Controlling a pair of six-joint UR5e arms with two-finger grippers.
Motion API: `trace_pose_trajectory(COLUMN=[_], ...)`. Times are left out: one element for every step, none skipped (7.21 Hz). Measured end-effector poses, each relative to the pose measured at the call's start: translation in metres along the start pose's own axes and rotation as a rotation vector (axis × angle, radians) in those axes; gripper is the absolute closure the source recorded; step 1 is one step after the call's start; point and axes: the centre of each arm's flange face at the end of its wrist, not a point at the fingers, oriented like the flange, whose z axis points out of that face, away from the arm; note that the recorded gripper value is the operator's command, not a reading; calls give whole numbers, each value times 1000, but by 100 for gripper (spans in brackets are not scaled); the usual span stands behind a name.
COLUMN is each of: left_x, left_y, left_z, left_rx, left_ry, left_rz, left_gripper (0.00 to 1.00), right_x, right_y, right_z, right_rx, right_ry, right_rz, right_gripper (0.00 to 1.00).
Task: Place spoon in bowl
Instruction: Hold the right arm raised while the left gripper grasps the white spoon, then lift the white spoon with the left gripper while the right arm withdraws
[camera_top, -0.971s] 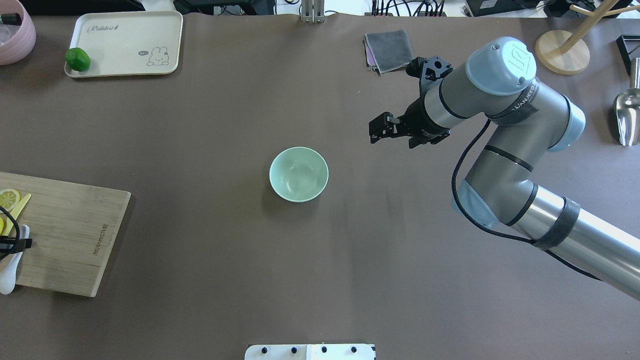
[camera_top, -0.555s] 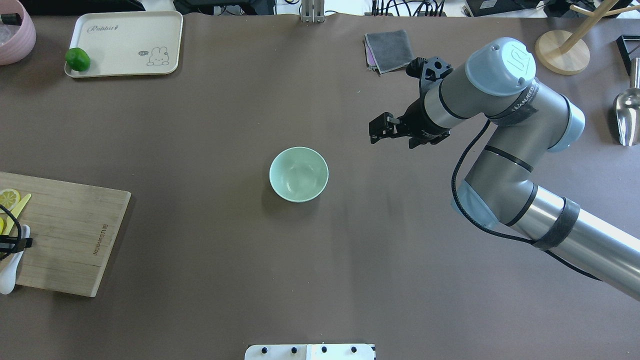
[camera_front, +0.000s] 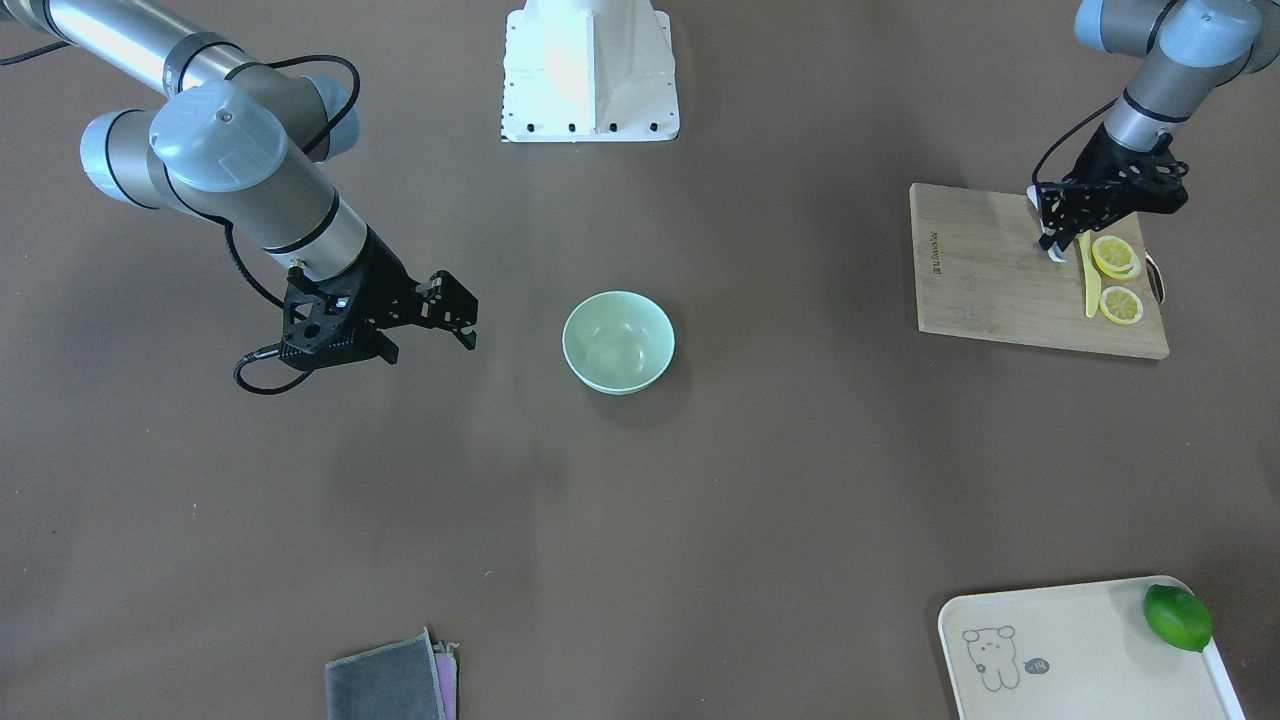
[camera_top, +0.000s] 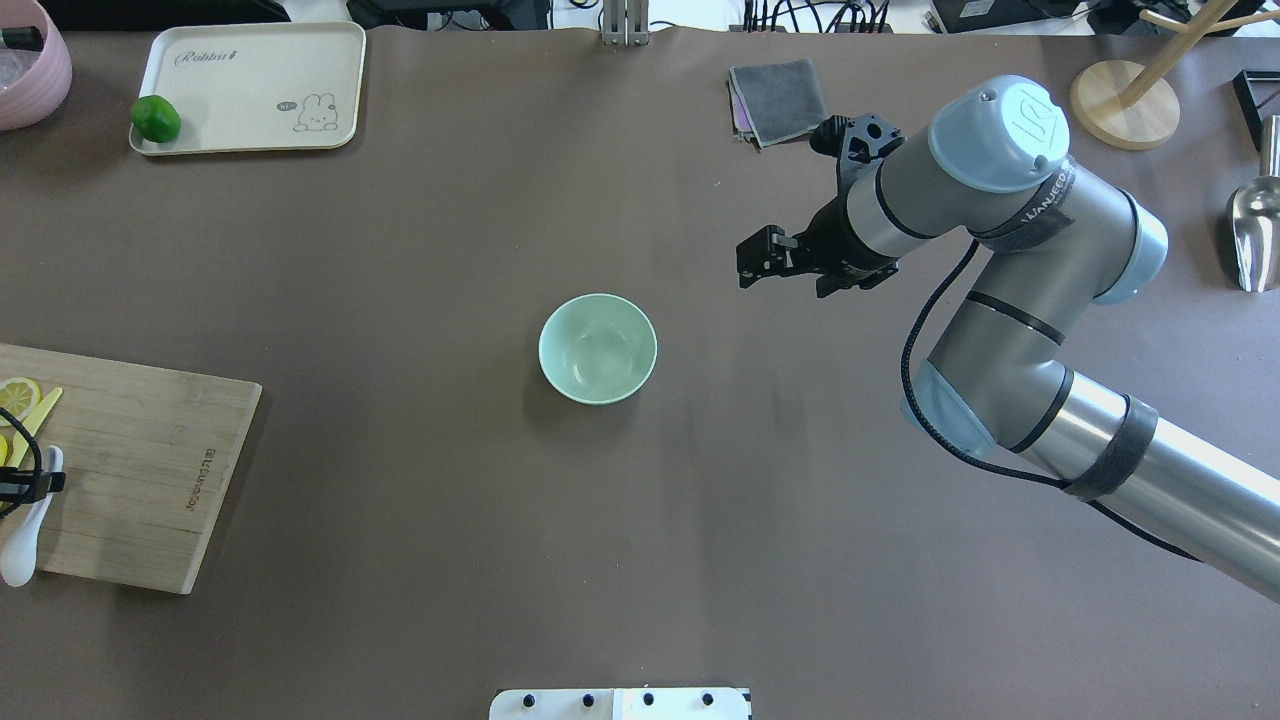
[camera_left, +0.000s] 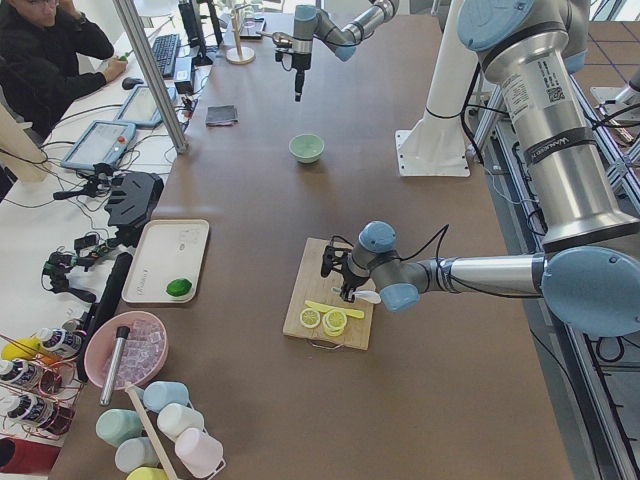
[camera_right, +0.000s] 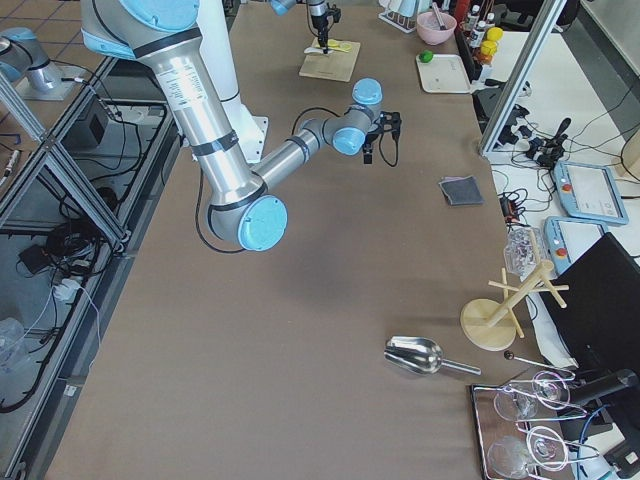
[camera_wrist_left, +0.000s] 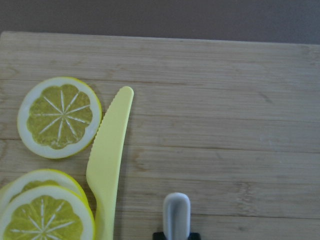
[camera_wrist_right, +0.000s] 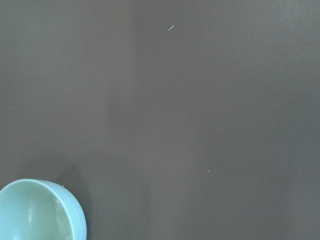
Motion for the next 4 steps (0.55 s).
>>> trace_pose_trajectory(left_x=[6, 15, 25, 42], left_y=[-5, -17, -34, -59], left_z=[-14, -36, -60, -77], left_rx=[7, 13, 18, 24], left_ry=[29, 83, 156, 235], left_rz=[-7, -25, -44, -54], left_gripper=[100, 100, 100, 100], right_x=[-1, -1, -1, 0], right_y=[0, 1, 1, -1], right_z=[-1, -2, -4, -6], right_rx=[0, 0, 0, -2], right_ry=[-2, -4, -6, -6], right_rz=[-1, -3, -6, -8], right_gripper=[0, 0, 0, 0])
